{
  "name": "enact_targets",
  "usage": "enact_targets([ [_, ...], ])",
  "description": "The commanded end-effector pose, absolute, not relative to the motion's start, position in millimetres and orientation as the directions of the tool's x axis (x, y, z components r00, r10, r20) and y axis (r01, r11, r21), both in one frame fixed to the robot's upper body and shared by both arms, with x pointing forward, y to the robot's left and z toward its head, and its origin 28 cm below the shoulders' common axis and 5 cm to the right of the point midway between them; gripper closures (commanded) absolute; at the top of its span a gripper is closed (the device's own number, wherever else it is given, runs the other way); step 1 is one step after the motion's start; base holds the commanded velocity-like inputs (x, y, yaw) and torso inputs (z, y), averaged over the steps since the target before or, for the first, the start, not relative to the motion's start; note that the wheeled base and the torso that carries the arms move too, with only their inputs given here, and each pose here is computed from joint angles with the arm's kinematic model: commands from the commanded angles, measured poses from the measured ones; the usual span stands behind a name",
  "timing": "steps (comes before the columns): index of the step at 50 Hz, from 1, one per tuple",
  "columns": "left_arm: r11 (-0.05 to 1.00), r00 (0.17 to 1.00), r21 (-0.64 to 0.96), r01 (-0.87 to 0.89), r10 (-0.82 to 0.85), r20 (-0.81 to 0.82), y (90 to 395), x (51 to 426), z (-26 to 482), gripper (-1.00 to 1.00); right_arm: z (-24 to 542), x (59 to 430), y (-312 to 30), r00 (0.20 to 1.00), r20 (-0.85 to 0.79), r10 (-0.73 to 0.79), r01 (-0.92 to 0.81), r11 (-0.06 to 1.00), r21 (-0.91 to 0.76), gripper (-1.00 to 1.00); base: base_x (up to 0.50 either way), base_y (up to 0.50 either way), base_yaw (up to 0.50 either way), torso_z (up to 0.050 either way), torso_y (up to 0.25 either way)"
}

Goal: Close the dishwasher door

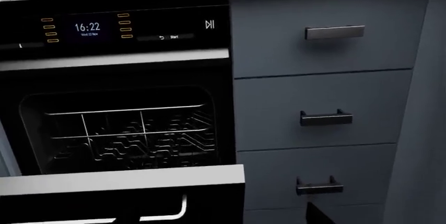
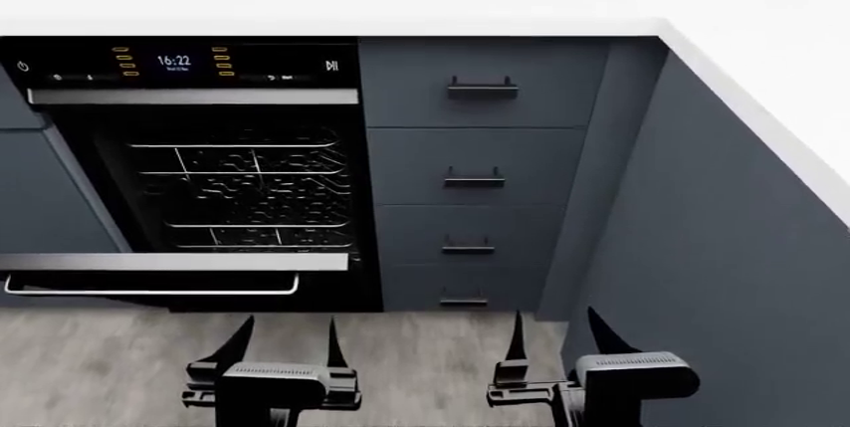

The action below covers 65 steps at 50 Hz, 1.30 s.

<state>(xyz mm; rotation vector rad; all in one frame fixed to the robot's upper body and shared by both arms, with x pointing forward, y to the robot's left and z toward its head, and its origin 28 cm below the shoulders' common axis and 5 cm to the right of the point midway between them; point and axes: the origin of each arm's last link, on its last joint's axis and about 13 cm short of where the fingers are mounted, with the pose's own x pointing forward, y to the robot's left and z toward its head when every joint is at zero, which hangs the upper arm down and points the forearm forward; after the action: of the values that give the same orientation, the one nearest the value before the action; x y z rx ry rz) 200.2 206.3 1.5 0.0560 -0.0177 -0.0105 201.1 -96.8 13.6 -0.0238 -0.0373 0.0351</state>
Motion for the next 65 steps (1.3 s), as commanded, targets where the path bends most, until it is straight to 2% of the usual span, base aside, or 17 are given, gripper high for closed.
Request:
enact_targets([
  [1, 0.999, 1.0, 0.053, 0.01, -0.01, 0.011, 206.0, 199.0, 0.2, -1.0, 13.4, 200.6, -97.4, 0.999, 0.037, 0.032, -0.031, 0.999, -0.023, -1.0, 0.0, 0.0, 0.0, -0.05, 0.0],
  [65, 0.998, 1.0, 0.058, 0.008, -0.008, 0.002, 205.5, 195.9, -2.1, -1.0, 7.7, 198.5, -97.2, 0.999, 0.031, 0.031, -0.03, 0.999, -0.03, -1.0, 0.0, 0.0, 0.0, -0.05, 0.0],
])
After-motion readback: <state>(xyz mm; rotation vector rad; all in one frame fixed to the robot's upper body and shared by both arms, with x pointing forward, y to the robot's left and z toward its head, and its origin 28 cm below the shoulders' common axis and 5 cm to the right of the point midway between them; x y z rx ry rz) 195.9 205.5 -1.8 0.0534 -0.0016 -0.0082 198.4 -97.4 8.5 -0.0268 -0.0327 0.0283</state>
